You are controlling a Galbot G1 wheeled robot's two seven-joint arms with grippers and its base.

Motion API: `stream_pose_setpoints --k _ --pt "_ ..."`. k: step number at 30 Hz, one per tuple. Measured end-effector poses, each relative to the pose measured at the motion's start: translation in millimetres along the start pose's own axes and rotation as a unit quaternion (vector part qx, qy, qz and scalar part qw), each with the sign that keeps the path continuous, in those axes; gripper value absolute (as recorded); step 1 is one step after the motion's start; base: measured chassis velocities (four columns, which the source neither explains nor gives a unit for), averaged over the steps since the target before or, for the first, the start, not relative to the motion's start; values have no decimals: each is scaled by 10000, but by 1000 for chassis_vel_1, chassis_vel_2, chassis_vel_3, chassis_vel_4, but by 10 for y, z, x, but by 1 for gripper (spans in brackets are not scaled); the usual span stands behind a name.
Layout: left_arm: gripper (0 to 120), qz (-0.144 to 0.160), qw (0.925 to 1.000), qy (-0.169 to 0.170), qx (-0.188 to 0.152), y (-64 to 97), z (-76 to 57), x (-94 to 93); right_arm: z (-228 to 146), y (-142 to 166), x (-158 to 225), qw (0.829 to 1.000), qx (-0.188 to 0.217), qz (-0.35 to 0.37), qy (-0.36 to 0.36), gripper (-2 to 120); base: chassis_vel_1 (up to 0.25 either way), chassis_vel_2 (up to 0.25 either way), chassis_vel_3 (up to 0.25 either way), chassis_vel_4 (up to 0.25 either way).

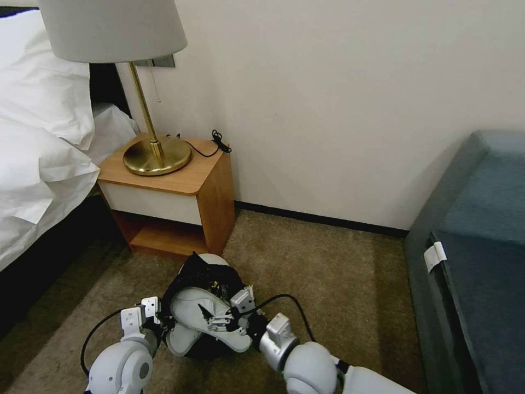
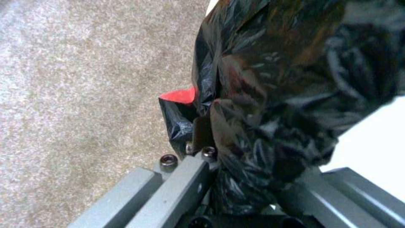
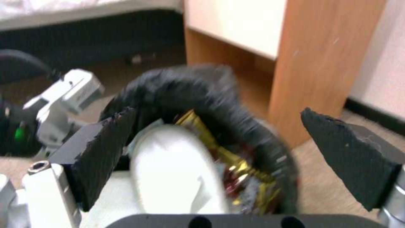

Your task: Pick up the trash bin, then pick up the garbage on the floor and place it into the trash bin.

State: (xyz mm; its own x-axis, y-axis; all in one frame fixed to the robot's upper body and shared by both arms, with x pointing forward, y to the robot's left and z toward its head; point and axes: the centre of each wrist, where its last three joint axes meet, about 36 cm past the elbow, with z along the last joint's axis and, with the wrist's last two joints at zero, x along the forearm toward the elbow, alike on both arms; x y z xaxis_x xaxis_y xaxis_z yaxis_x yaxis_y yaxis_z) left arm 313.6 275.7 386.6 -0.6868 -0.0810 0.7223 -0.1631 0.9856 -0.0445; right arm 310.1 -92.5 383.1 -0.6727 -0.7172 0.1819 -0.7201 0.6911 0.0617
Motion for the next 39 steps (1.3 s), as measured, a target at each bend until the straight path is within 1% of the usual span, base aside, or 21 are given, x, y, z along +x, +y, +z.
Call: stream_pose_setpoints --k 5,12,15,16,17,18,19,21,22,23,25,26,28,29,31,32,33,35,36,37,39 --pt "0 -79 9999 -61 14 65 -25 56 -301 -175 262 9993 142 169 -316 100 0 0 0 0" --pt "0 -162 9997 -124 128 120 -29 145 -430 -296 384 9976 226 420 -496 100 0 0 0 0" --pt "0 -157 9996 -153 169 112 -34 173 -425 -401 380 9952 211 787 -536 100 0 0 0 0" --pt "0 -142 9996 -173 188 103 -40 194 -410 -505 375 9918 182 1149 -534 100 0 0 0 0" --pt "0 -142 9996 -173 188 103 -40 194 -410 -505 375 9918 182 1149 -534 100 0 0 0 0" --pt "0 -134 9995 -192 197 98 -44 222 -398 -632 374 9866 162 1528 -546 100 0 0 0 0" --pt "0 -134 9995 -192 197 98 -44 222 -398 -632 374 9866 162 1528 -546 100 0 0 0 0" --pt "0 -98 9995 -232 196 87 -50 302 -334 -840 429 9750 122 2155 -537 100 0 0 0 0" --pt "0 -98 9995 -232 196 87 -50 302 -334 -840 429 9750 122 2155 -537 100 0 0 0 0" --pt "0 -68 9995 -267 176 79 -65 343 -253 -931 480 9672 120 2488 -490 100 0 0 0 0" --pt "0 -34 9994 -295 148 66 -80 369 -108 -984 546 9583 151 2825 -415 100 0 0 0 0" --pt "0 -34 9994 -295 148 66 -80 369 -108 -984 546 9583 151 2825 -415 100 0 0 0 0" --pt "0 15 9995 -311 111 41 -89 385 112 -966 613 9448 182 3252 -360 100 0 0 0 0" --pt "0 15 9995 -311 111 41 -89 385 112 -966 613 9448 182 3252 -360 100 0 0 0 0" --pt "0 44 9994 -318 90 30 -97 387 258 -911 635 9330 147 3575 -382 100 0 0 0 0" --pt "0 44 9994 -318 90 30 -97 387 258 -911 635 9330 147 3575 -382 100 0 0 0 0" --pt "0 54 9994 -322 79 27 -102 386 301 -894 644 9287 134 3685 -399 100 0 0 0 0" --pt "0 86 9994 -344 57 17 -119 382 421 -854 710 9128 89 4060 -431 100 0 0 0 0" --pt "0 86 9994 -344 57 17 -119 382 421 -854 710 9128 89 4060 -431 100 0 0 0 0" --pt "0 105 9993 -356 50 10 -127 384 460 -846 737 9072 76 4184 -442 100 0 0 0 0" --pt "0 129 9992 -372 46 3 -136 389 503 -834 754 9019 56 4294 -460 100 0 0 0 0"
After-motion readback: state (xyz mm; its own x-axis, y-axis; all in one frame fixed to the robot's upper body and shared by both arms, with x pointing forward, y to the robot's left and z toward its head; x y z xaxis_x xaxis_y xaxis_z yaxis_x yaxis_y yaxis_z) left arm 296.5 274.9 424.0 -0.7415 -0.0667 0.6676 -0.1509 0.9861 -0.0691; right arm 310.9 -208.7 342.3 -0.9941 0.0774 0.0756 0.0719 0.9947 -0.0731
